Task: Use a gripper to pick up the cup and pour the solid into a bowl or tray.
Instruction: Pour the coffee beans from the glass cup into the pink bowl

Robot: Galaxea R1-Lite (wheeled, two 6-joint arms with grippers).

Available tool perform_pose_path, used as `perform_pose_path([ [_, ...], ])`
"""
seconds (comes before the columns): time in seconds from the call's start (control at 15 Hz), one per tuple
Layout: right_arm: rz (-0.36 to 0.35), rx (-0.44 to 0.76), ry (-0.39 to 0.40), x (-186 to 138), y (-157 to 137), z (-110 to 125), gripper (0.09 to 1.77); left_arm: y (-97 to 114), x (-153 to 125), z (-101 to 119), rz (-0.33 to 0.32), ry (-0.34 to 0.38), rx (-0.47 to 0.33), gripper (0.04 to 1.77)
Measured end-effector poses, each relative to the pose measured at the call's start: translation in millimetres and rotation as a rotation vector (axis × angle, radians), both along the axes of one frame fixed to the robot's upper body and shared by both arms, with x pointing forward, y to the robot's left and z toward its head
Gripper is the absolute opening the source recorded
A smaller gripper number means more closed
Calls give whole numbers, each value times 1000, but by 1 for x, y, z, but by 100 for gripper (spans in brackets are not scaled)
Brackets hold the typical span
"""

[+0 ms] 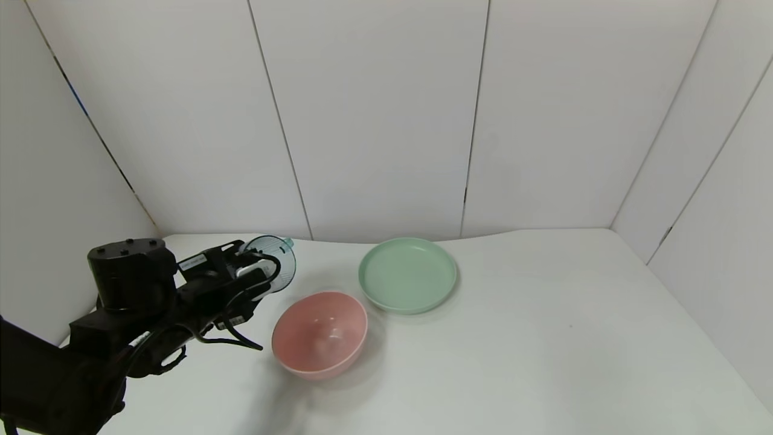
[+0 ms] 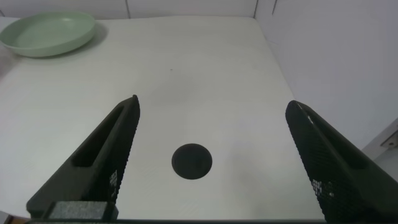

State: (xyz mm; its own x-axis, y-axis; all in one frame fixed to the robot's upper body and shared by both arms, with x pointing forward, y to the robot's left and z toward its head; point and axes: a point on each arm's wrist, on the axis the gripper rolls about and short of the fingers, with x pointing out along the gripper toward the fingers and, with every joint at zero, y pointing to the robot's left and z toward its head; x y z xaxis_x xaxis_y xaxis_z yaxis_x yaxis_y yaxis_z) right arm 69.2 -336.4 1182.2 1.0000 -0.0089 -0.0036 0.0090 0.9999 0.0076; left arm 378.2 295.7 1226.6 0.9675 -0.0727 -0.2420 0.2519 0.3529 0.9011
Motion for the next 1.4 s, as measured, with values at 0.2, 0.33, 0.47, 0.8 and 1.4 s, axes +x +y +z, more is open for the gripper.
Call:
perform_pose_path([
  [0.2, 0, 0, 0, 0, 0, 0, 171, -4, -1, 2, -36, -13, 91, 131],
  [0.33, 0, 0, 0, 0, 0, 0, 171, -10, -3, 2, -60, -14, 108, 131],
  [0.47, 0, 0, 0, 0, 0, 0, 171, -12, -4, 1, -79, -11, 152, 131],
  [0.8, 0, 0, 0, 0, 0, 0, 171, -13, -4, 1, -105, -22, 289, 131],
  [1.4, 0, 0, 0, 0, 0, 0, 171, -18, -6, 1, -110, -25, 423, 131],
])
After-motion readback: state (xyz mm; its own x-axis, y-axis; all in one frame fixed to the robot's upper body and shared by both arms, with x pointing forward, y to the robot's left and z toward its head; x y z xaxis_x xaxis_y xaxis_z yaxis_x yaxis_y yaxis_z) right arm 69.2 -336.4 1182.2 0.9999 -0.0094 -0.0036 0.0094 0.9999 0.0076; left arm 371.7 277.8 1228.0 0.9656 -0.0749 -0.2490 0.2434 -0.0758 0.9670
